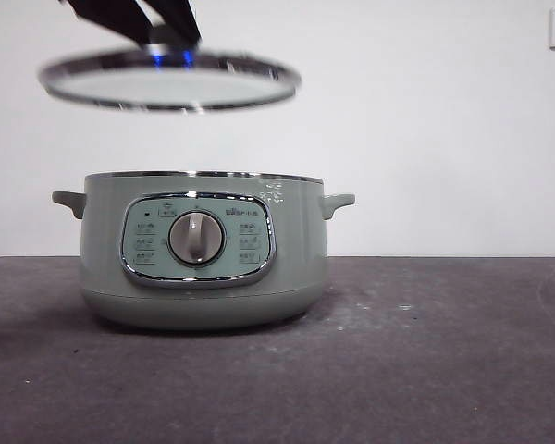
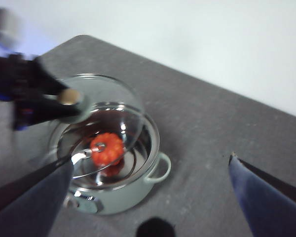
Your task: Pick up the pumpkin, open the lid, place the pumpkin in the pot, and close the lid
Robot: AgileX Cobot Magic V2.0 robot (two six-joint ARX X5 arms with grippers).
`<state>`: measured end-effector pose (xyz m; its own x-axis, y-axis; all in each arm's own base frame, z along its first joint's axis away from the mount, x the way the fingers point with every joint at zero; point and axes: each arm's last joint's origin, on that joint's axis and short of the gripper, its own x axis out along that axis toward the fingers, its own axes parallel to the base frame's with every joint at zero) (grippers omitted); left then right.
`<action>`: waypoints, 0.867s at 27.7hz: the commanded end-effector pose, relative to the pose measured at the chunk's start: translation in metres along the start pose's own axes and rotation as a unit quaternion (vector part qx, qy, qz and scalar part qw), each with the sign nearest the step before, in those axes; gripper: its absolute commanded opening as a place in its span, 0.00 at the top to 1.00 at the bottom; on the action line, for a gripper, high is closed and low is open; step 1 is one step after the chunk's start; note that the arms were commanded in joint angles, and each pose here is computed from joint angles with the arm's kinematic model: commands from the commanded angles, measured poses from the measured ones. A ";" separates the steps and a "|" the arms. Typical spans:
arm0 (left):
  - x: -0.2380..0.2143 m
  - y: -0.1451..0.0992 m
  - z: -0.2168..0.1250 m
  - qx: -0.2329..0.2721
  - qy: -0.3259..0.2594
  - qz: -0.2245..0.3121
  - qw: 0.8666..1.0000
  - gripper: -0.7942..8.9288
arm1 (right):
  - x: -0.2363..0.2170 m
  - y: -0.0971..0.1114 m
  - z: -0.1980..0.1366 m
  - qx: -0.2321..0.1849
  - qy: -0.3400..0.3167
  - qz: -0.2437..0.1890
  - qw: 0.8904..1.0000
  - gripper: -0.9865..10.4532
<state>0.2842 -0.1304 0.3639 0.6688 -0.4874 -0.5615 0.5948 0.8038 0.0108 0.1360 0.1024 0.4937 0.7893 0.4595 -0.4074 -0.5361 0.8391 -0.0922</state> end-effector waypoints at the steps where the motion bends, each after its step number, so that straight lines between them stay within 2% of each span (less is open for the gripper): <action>1: 0.012 0.001 0.006 0.018 -0.022 -0.004 1.000 0.93 | -0.005 0.000 -0.001 0.012 0.000 0.004 1.000 0.37; 10: 0.056 0.008 -0.003 0.014 0.001 -0.008 1.000 0.93 | -0.008 0.000 -0.004 0.010 0.010 0.004 1.000 0.37; 24: 0.064 0.008 -0.006 0.013 0.007 -0.010 1.000 0.93 | -0.008 0.000 -0.004 0.010 0.010 0.004 1.000 0.37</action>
<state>0.3293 -0.1510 0.3136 0.6261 -0.4711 -0.6213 0.6042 0.7968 0.0047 0.1285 0.0967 0.4926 0.7789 0.4556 -0.4309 -0.5371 0.8394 -0.0833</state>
